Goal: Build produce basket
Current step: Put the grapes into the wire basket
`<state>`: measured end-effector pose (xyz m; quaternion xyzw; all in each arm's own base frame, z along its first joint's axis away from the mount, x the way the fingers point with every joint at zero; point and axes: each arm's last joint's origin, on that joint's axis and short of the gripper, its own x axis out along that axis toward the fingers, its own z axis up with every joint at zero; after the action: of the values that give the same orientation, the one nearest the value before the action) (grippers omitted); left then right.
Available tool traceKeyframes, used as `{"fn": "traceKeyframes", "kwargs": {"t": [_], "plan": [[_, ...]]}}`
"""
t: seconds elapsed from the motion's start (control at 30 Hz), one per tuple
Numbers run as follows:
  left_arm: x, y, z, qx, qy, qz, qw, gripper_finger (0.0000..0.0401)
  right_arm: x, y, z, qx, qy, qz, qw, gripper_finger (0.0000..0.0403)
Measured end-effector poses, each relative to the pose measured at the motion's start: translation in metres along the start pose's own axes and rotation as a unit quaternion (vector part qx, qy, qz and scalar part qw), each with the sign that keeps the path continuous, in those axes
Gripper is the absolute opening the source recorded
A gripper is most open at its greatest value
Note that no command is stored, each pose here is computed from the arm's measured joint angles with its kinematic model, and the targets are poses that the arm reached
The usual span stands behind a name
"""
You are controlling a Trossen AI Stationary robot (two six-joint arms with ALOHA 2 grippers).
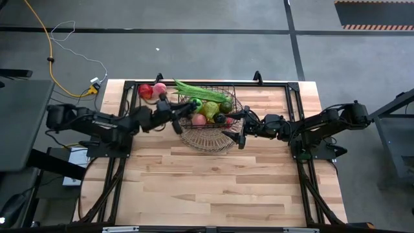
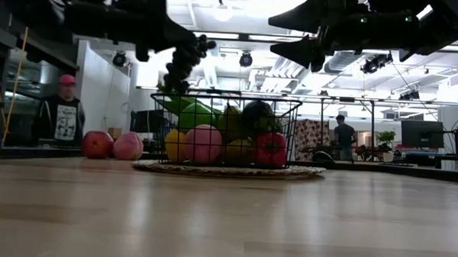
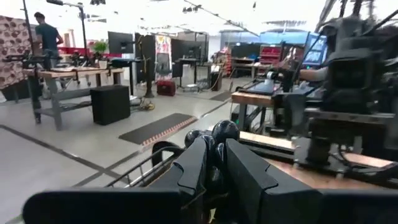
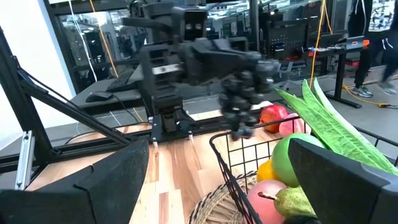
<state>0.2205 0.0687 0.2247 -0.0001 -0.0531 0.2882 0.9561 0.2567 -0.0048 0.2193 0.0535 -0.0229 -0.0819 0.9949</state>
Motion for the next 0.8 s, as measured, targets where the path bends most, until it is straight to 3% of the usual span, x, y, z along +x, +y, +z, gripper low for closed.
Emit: {"fn": "traceKeyframes", "kwargs": {"t": [0.23,0.47,0.63,0.8], "plan": [[0.011,0.008,-0.012,0.011,0.046,0.013,0.999,0.0048,0.0,0.0,0.0,0.0,0.0,0.0,1.0,0.0374],[0.01,0.007,-0.015,0.011,0.058,0.013,0.998,0.0074,0.0,0.0,0.0,-0.006,0.0,0.0,1.0,0.0374],[0.009,0.007,-0.018,0.016,0.077,0.011,0.997,0.0121,0.0,0.0,0.0,0.0,0.0,0.0,1.0,0.0374],[0.007,0.007,-0.009,0.012,0.081,0.01,0.997,0.0198,0.0,0.0,0.0,-0.01,0.0,0.0,1.0,0.0374]]}}
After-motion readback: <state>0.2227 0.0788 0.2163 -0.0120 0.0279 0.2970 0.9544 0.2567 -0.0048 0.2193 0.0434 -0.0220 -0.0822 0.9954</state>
